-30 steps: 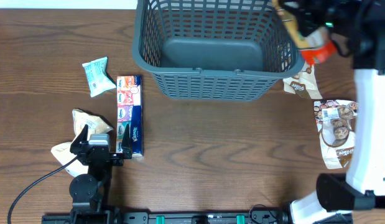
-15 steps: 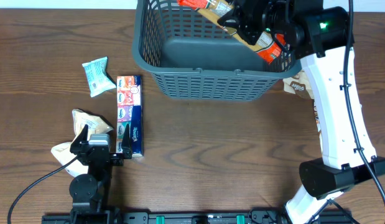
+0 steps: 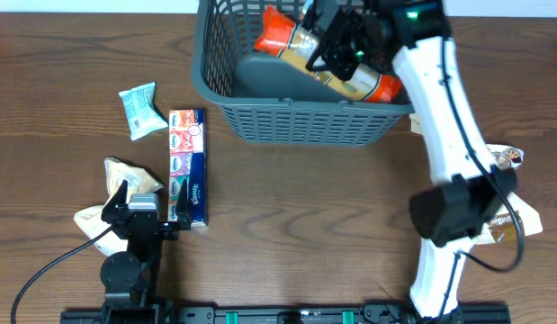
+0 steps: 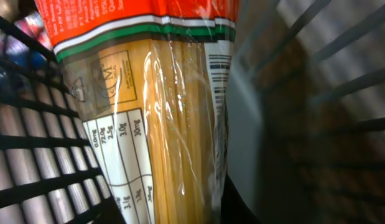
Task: Pack container
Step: 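Lift the spaghetti package and carry it into the grey basket, then open the right gripper to release the spaghetti and withdraw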
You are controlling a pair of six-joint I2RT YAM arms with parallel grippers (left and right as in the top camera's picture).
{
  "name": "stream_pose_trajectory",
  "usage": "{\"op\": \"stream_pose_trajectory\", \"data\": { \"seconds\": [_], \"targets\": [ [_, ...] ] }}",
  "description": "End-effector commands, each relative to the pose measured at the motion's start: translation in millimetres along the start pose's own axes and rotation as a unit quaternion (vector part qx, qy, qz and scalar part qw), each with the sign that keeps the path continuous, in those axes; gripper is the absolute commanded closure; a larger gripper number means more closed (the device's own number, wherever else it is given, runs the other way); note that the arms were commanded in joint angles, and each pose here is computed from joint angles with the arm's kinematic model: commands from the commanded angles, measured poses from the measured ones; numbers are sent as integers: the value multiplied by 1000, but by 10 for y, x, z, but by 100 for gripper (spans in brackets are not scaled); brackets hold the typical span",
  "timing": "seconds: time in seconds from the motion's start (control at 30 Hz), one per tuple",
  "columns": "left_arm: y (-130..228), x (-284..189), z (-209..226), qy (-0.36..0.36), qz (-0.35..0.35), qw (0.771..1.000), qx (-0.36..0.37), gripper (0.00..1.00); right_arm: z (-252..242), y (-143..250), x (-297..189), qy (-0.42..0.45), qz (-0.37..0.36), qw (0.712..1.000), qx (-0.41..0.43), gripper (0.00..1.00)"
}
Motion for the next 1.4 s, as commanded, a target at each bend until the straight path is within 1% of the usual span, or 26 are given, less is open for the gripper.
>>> {"op": "stream_pose_trajectory", "data": {
  "seconds": [0.0,0.17,0.33,0.37,0.4,0.43,0.47,0.53,0.57,0.7,0.8,0.87,1.0,1.13,1.2,1.27,1.37],
  "targets": [
    [93,19,-18,-1,14,1000,6,1,41,-84,-30,-12,-19,1000,-21,99],
    [92,19,-18,-1,14,1000,6,1,-33,62,243,-28,24,999,-9,99],
    [92,19,-18,-1,14,1000,6,1,-46,80,277,-28,30,999,-6,99],
    [92,19,-18,-1,14,1000,6,1,-45,79,269,-26,30,999,-7,85],
    [92,19,-18,-1,14,1000,6,1,-44,81,268,-27,30,999,-6,62],
    [92,19,-18,-1,14,1000,6,1,-39,84,259,-27,31,999,-5,50],
    [92,19,-18,-1,14,1000,6,1,-37,86,257,-28,32,999,-4,43],
    [93,19,-18,-1,14,1000,6,1,-37,70,237,-25,27,999,-5,23],
    [93,19,-18,-1,14,1000,6,1,-43,64,223,-24,24,999,-6,20],
    [93,19,-18,-1,14,1000,6,1,-41,9,133,-15,7,1000,2,21],
    [93,19,-18,-1,14,1000,6,1,-42,-83,-2,0,-22,1000,16,21],
    [93,19,-18,-1,15,1000,6,1,-56,-152,-154,18,-47,999,18,22],
    [93,19,-18,-1,15,1000,6,1,-124,-304,-574,83,-112,988,70,20],
    [93,19,-18,-1,15,1000,6,1,-167,-386,-1180,160,-187,961,123,15],
    [94,19,-19,-1,15,1000,6,1,-185,-355,-1525,193,-221,943,155,14],
    [93,18,-18,-1,15,1000,6,1,-227,-265,-1807,231,-238,924,191,14],
    [99,18,-20,-1,16,1000,6,1,-366,64,-2268,324,-238,870,287,13]
  ]
}}
Point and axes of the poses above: each gripper's point midway between its finger pads, its own x axis out along the fingers, its own z axis along the line the jaws close on, y = z × x, the point moved 9 cm from there along -x, back along the fingers, and after that the axes turned 13 degrees about x, right-handed, at the moved point
